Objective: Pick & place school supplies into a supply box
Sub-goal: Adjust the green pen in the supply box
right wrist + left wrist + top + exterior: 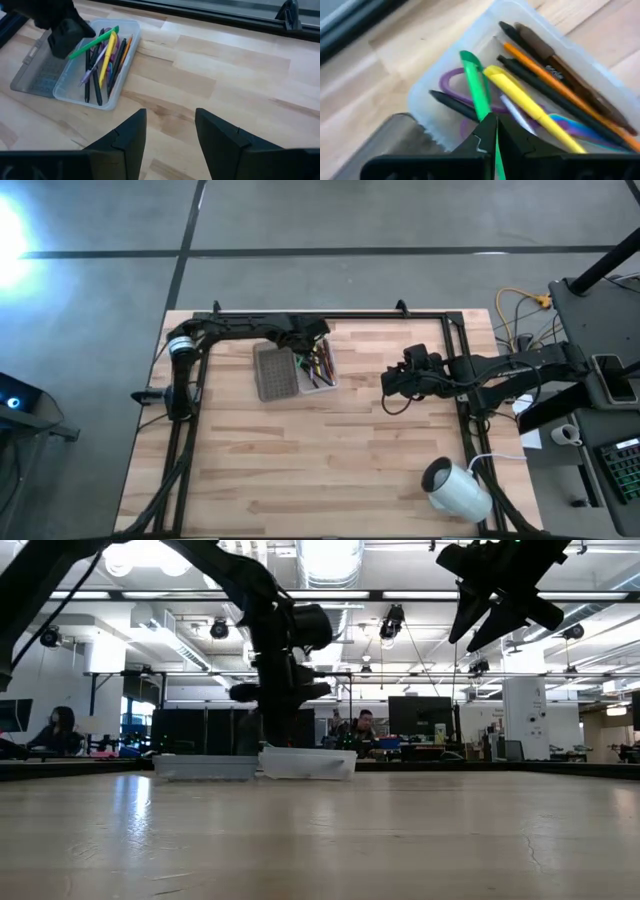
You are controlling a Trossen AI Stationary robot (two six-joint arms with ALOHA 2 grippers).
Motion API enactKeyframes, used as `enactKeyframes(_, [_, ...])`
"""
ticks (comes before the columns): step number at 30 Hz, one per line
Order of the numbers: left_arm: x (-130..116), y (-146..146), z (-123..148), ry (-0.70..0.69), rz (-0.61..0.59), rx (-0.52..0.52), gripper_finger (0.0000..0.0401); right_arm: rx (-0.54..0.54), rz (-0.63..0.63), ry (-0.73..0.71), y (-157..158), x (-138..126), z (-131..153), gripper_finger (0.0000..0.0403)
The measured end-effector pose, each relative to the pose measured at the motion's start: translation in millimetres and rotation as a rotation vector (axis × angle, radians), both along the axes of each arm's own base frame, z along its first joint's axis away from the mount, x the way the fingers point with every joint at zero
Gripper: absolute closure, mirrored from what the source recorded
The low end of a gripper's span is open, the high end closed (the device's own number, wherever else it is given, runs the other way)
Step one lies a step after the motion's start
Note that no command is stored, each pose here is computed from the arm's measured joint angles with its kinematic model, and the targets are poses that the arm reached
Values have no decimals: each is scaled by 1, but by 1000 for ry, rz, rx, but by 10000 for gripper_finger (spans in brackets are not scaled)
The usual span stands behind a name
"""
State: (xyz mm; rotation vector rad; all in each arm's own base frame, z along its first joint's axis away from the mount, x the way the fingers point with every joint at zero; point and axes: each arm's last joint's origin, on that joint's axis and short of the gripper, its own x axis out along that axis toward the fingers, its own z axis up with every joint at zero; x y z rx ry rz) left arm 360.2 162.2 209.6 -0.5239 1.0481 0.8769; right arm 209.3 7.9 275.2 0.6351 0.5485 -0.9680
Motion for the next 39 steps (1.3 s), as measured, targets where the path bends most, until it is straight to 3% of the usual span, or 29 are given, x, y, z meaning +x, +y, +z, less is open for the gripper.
enactKeyframes(5, [0, 3, -6, 156, -17, 48, 401, 3, 1, 0, 0, 0, 0, 243])
enactKeyframes(11, [-5, 1, -10, 180, -23, 47, 401, 1, 3, 4, 0, 0, 0, 243])
enactKeyframes(22, [-2, -14, -27, 122, -76, -73, 401, -17, 14, 21, 0, -1, -1, 243])
enactKeyframes(34, [27, -29, -2, -89, -107, -1, 401, -19, 15, 23, 0, -1, -1, 243])
enactKeyframes(39, [27, -30, 0, -85, -111, -2, 401, -18, 14, 21, 0, -1, -1, 243])
